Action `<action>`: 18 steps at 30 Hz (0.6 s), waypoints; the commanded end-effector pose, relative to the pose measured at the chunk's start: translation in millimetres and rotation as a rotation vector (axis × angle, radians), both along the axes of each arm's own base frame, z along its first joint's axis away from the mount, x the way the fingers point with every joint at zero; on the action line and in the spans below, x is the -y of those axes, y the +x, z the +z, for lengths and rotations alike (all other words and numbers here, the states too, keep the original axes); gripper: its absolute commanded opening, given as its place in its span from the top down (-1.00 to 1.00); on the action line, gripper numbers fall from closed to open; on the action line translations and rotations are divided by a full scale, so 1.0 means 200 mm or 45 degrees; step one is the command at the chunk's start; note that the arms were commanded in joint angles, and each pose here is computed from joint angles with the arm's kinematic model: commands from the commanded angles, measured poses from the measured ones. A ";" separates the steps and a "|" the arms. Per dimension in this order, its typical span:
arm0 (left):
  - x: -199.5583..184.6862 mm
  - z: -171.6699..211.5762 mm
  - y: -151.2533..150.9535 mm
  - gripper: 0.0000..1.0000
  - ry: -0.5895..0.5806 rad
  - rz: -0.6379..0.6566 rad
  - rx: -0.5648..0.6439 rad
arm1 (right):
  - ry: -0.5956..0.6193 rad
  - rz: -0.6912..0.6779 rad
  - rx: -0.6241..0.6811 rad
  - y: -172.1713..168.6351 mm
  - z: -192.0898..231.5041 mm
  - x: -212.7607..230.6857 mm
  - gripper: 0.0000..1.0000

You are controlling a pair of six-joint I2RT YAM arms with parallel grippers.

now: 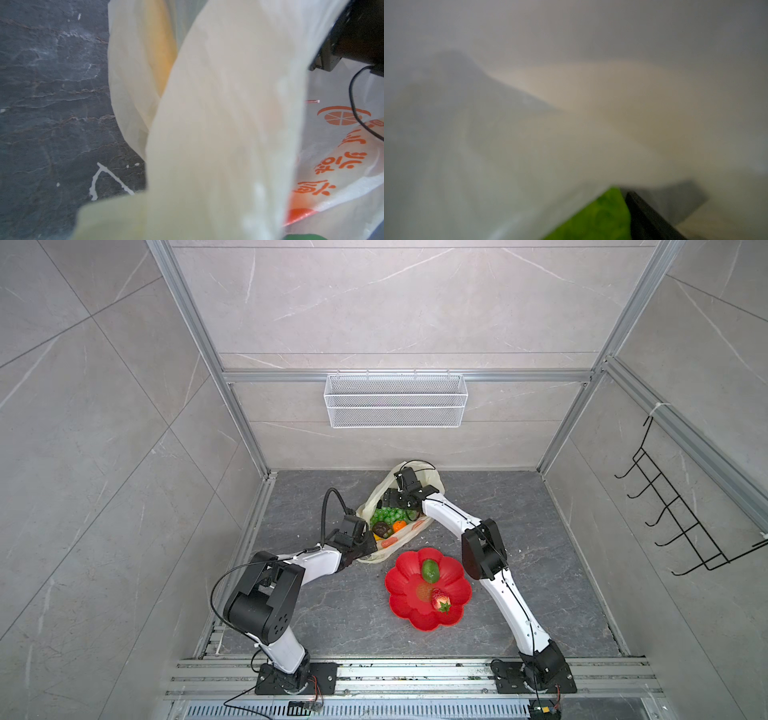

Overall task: Take the fake fruits out of the plastic bag
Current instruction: 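Move the right gripper back into the bag toward the bright green fruit, then grasp the bright green bumpy fruit inside the bag with the right gripper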

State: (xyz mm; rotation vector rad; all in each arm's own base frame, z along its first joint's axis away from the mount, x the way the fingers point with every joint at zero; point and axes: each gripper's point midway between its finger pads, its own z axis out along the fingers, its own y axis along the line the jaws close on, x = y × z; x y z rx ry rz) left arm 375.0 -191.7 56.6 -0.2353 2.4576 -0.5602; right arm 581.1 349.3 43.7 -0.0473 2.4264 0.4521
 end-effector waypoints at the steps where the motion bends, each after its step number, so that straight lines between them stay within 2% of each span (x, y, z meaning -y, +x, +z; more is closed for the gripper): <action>1: 0.01 0.04 0.02 0.96 -0.027 -0.001 0.023 | -0.018 0.012 -0.026 -0.04 0.02 0.00 -0.67; 9: 0.01 0.03 0.02 0.96 -0.025 -0.001 0.019 | -0.046 0.008 0.023 -0.06 0.15 0.04 -0.57; 10: 0.01 0.03 0.02 0.96 -0.026 -0.002 0.019 | -0.036 0.010 0.059 -0.06 0.24 0.04 -0.57; 18: 0.01 0.03 0.02 0.95 -0.026 -0.004 0.017 | -0.074 0.033 0.105 -0.12 0.41 0.09 -0.57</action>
